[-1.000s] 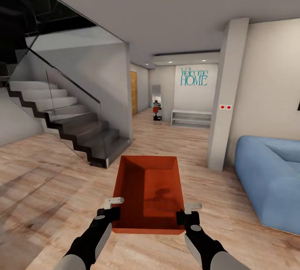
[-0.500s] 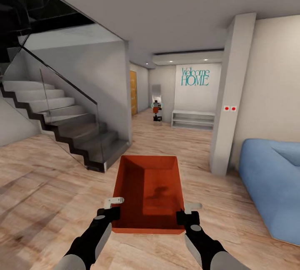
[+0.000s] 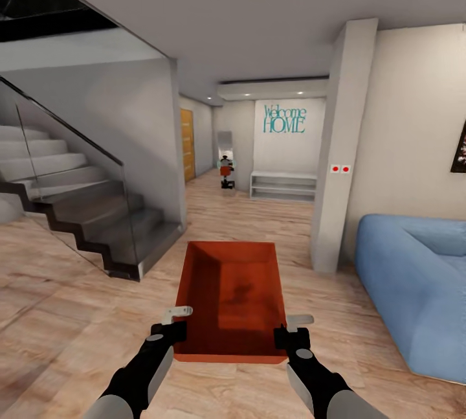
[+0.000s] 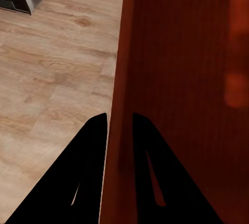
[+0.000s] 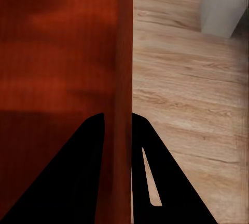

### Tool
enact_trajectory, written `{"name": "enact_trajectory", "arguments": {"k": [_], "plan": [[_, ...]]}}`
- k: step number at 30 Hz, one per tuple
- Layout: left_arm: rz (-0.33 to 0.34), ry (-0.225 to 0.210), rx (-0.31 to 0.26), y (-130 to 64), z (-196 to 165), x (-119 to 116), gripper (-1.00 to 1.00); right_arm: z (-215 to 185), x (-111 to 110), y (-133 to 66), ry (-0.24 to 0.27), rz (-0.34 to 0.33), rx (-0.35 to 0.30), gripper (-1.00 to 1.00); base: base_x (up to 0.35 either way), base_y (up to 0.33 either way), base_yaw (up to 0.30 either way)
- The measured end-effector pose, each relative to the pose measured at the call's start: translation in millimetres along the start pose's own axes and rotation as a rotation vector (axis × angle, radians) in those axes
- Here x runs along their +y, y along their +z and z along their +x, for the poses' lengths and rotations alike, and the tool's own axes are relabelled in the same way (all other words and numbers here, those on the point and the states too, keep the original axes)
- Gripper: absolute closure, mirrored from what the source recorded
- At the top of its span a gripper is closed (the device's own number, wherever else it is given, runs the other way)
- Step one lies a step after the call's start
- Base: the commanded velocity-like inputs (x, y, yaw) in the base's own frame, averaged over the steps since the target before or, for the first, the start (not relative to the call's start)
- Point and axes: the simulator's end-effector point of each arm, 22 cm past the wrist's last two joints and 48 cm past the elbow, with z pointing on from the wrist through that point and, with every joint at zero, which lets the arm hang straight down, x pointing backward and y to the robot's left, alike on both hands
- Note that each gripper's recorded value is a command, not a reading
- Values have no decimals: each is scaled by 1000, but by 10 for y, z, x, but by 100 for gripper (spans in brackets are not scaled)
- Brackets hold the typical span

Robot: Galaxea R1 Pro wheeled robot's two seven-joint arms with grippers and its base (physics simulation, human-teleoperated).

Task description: Move the two storage containers from the living room to the garage. In the garage, place one container on the floor and stack the other container on top of it (either order is fine).

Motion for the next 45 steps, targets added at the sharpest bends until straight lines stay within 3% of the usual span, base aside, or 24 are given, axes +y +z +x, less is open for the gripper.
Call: {"name": "enact_trajectory", "arguments": {"k": [45], "plan": [[0,0,2,1,8,3,100,5,3,0,0,-1,2,100,323,0,-5]]}}
